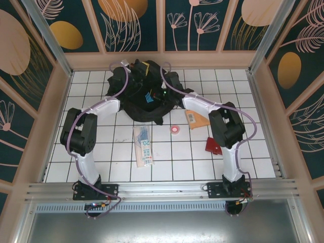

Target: Pack books, pencil case, and school supplies into a backpack

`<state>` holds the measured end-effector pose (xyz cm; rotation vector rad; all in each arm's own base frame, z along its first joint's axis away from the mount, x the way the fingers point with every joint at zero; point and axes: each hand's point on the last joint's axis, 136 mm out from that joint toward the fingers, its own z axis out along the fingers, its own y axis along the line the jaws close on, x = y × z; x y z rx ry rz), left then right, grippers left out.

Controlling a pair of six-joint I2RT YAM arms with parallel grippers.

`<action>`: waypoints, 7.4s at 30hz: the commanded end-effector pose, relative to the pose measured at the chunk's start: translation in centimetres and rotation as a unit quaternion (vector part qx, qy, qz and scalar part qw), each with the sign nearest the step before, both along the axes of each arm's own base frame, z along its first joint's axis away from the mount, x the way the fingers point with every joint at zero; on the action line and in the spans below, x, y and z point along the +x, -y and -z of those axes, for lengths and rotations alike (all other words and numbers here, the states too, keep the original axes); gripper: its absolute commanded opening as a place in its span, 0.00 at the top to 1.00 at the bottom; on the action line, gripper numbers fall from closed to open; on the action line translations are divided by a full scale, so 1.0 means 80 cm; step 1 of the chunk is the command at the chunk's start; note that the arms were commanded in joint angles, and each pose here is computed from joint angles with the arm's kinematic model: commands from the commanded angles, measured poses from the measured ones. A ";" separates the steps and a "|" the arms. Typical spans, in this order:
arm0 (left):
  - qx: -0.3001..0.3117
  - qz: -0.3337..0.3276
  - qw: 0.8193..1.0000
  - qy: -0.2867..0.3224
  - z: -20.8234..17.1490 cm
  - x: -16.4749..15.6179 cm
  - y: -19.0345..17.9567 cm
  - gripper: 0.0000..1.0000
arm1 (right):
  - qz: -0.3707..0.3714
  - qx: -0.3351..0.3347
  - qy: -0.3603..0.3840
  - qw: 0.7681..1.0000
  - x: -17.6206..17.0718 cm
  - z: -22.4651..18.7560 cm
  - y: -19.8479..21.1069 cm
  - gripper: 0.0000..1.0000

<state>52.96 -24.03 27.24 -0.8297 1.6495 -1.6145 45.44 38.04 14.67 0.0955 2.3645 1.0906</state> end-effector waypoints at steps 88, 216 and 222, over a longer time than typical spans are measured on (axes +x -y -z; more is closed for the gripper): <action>-0.030 0.035 0.999 0.021 -0.012 -0.006 0.007 1.00 | -0.114 -0.462 -0.158 0.865 -0.204 0.191 0.211 0.86; -0.043 0.024 0.999 0.012 -0.018 -0.007 -0.022 1.00 | -0.102 -0.303 -0.169 0.932 -0.203 0.158 0.173 1.00; -0.044 0.024 0.999 0.011 -0.017 -0.007 -0.022 1.00 | -0.092 -0.272 -0.158 0.945 -0.203 0.147 0.175 1.00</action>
